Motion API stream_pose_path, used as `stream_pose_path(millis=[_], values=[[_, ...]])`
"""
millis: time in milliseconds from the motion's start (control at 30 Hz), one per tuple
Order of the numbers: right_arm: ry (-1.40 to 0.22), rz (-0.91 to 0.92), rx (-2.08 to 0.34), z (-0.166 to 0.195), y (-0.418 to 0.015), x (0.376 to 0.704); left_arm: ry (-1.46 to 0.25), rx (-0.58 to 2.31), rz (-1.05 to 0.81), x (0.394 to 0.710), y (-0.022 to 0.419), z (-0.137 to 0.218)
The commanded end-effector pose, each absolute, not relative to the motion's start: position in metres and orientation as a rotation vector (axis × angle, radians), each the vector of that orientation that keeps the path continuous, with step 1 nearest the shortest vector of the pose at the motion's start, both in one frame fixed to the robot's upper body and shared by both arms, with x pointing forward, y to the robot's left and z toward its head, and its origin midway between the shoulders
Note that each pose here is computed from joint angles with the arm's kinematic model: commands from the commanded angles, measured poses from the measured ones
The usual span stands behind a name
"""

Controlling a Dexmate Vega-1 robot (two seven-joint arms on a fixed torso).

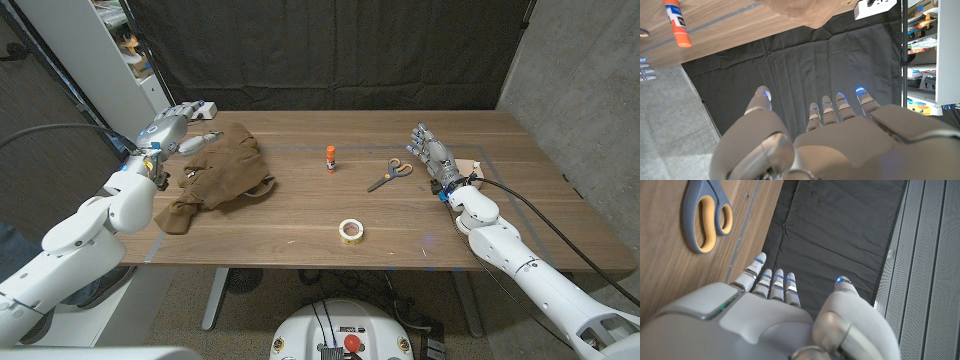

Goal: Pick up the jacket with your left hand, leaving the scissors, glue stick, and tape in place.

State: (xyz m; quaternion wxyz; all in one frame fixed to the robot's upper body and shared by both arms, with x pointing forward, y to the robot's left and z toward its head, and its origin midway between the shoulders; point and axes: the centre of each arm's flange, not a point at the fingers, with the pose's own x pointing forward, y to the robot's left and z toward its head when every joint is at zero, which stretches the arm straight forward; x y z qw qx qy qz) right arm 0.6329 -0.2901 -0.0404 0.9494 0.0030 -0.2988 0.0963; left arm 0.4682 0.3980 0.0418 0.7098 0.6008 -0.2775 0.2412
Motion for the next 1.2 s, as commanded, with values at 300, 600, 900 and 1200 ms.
stream_pose_path(millis=[300, 600, 900, 1200], values=[[-0.602, 0.186, 0.012, -0.045, -0.295, 0.631, -0.506, 1.379, 0.545, 0.492, 0.402, 0.049], [-0.602, 0.181, 0.013, -0.045, -0.297, 0.631, -0.456, 1.368, 0.522, 0.501, 0.405, 0.055], [-0.605, 0.181, 0.019, -0.045, -0.296, 0.632, -0.423, 1.384, 0.509, 0.510, 0.403, 0.061], [-0.606, 0.179, 0.022, -0.044, -0.296, 0.634, -0.401, 1.397, 0.493, 0.524, 0.398, 0.060]])
